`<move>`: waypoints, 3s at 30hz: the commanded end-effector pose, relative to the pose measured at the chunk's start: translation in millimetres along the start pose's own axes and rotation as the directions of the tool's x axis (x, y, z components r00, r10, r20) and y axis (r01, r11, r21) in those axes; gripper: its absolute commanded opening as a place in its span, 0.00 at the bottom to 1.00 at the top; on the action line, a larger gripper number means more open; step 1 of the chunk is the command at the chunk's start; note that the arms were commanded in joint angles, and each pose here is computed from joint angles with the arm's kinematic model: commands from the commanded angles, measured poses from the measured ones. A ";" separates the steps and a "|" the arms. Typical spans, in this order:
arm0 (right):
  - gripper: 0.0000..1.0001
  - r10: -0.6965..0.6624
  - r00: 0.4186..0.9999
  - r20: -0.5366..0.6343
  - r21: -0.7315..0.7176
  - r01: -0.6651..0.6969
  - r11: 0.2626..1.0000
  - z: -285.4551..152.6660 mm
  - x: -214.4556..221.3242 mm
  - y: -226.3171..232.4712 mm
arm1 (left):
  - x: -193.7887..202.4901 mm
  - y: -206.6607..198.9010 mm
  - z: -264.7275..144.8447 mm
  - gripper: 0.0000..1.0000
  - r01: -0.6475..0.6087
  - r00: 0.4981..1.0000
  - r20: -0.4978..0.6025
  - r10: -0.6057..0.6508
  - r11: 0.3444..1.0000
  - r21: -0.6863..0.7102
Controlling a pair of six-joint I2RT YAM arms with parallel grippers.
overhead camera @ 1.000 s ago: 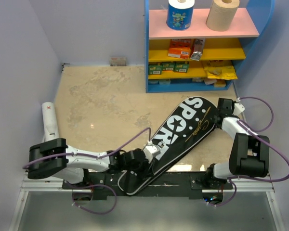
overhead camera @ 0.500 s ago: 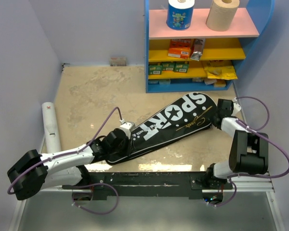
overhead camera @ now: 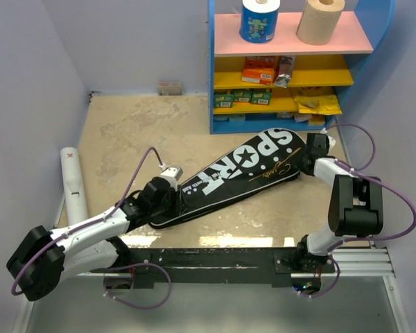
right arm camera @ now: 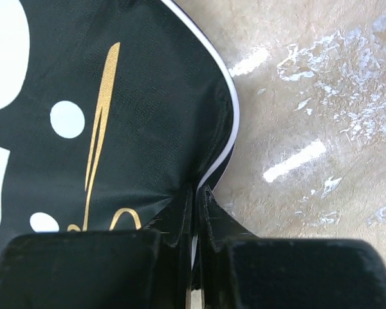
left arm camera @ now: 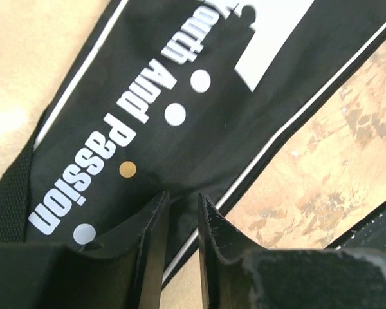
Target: Pack up the badminton gear
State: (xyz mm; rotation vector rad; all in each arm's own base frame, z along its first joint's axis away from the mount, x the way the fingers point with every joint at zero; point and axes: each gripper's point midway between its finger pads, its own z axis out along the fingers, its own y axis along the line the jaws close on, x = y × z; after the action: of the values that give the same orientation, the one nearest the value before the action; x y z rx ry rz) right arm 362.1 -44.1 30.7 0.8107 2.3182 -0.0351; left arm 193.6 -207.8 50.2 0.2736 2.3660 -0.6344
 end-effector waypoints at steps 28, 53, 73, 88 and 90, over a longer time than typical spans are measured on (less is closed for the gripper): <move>0.42 -0.243 0.970 -0.003 -0.244 0.235 0.941 -115.1 14.3 47.9 | -65.8 -44.8 22.9 0.88 0.024 0.979 0.196 -0.060 0.984 0.177; 0.44 -0.264 0.964 -0.025 -0.193 0.255 0.948 -110.4 35.1 40.3 | -106.7 -35.9 -20.9 0.87 0.033 0.928 0.355 -0.115 0.973 0.229; 0.40 -0.253 0.967 -0.018 -0.251 0.240 0.938 -118.8 42.7 49.7 | -51.8 -70.6 81.7 0.31 0.035 0.993 0.105 -0.061 0.971 0.236; 0.41 -0.300 0.952 -0.061 -0.222 0.280 0.934 -106.3 57.3 52.7 | -14.4 117.5 65.1 0.28 0.460 0.877 0.159 -0.454 0.888 -0.007; 0.41 -0.339 0.937 -0.079 -0.235 0.313 0.920 -104.3 67.0 59.1 | -14.3 114.7 63.6 0.28 0.457 0.878 0.154 -0.453 0.890 0.009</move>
State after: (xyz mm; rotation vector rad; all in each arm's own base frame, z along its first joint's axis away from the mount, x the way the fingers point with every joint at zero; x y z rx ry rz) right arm 290.1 52.2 85.3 0.3660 2.4831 0.1154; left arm 312.8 -164.5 21.9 -0.2864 2.1284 -0.9023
